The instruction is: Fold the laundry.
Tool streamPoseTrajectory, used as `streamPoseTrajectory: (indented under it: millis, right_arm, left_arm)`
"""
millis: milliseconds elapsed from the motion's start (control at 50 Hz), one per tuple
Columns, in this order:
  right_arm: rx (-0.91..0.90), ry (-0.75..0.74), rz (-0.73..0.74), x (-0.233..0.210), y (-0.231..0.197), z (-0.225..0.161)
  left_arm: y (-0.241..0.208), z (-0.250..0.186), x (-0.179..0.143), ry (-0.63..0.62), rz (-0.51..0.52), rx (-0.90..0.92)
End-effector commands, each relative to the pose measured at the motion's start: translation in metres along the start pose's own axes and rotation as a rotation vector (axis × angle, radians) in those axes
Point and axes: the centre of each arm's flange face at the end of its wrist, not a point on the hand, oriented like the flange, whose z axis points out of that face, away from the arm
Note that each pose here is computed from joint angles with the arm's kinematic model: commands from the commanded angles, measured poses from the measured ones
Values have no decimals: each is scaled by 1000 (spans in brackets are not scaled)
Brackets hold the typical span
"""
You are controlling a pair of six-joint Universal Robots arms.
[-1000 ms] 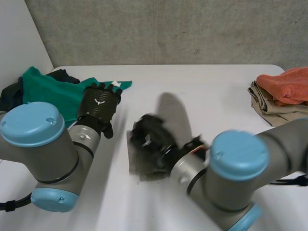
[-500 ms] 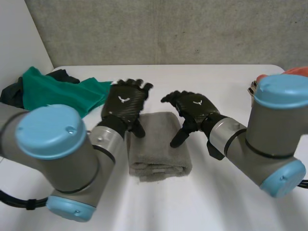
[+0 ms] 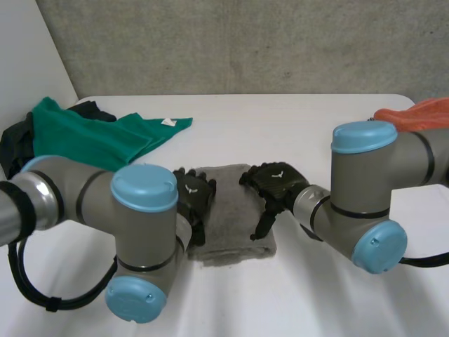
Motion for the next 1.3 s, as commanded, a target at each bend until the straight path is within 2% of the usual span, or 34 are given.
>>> streamPoseTrajectory:
  millis: [20, 140, 220, 360, 440, 600, 880, 1120, 1300]
  right_arm:
    - [106, 74, -17, 10, -37, -33]
    - [119, 81, -37, 2, -25, -44]
    - [135, 41, -60, -21, -8, -58]
    - [165, -45, -158, -68, 27, -49]
    - [179, -43, -224, -74, 37, -37]
    - [189, -15, -306, -73, 46, -13]
    - [258, 18, -311, -68, 34, 6]
    - [276, 40, -284, -62, 25, 11]
    - [285, 37, -203, -57, 22, 18]
  left_arm:
    - [-66, -26, -36, -33, -63, 231]
    - [-97, -48, -57, 29, -63, 372]
    - [-112, -67, -69, 138, -43, 478]
    - [-109, -76, -61, 373, -83, 496]
    - [-107, -77, -60, 412, -95, 482]
    - [-107, -78, -59, 415, -95, 484]
    - [-107, -77, -61, 408, -99, 484]
    - [-107, -77, -62, 405, -99, 484]
    - [-107, -76, -62, 404, -99, 484]
